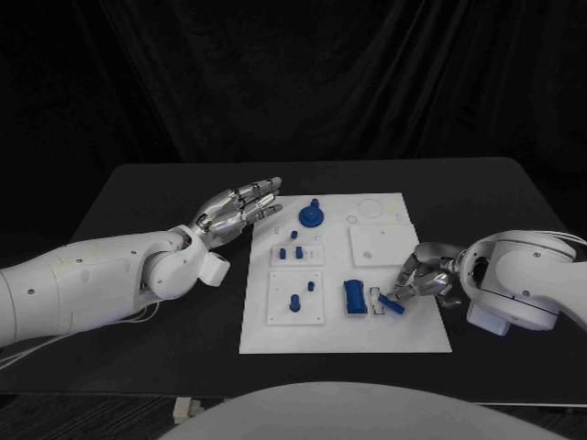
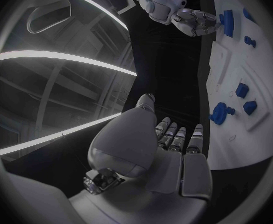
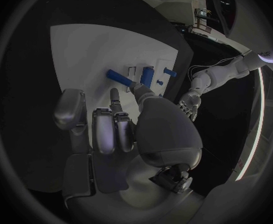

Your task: Assemble the parts on the task board

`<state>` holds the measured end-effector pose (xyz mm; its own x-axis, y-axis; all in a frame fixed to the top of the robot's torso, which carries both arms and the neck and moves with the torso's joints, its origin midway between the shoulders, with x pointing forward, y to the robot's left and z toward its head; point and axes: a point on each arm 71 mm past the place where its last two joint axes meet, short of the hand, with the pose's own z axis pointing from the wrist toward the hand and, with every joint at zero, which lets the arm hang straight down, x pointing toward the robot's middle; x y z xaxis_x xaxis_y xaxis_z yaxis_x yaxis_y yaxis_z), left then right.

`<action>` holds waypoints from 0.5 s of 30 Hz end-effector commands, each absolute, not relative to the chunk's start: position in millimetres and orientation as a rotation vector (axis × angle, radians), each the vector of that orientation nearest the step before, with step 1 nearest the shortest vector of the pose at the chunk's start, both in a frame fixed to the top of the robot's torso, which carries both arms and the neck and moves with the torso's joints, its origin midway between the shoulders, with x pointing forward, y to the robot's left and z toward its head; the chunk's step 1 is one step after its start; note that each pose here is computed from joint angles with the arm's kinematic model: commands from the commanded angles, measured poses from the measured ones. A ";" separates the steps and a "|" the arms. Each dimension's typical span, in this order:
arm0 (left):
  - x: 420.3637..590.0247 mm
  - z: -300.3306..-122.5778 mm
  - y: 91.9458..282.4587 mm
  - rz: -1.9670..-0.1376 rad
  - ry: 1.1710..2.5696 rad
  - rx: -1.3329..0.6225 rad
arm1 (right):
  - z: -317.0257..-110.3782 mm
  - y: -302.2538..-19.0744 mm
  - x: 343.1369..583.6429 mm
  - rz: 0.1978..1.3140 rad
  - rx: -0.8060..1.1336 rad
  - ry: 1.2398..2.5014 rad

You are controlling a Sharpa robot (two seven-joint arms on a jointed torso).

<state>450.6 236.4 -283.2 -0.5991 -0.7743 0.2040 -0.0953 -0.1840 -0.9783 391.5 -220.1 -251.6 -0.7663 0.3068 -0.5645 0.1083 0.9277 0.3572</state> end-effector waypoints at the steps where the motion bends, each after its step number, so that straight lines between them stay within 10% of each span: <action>1: 449.7 -282.5 235.4 -1.857 1.585 -1.012 | -251.0 -216.1 391.8 0.397 0.186 2.421; 15: 449.5 -282.8 236.0 -1.860 1.588 -1.013 | -257.1 -203.8 390.9 0.430 0.157 2.423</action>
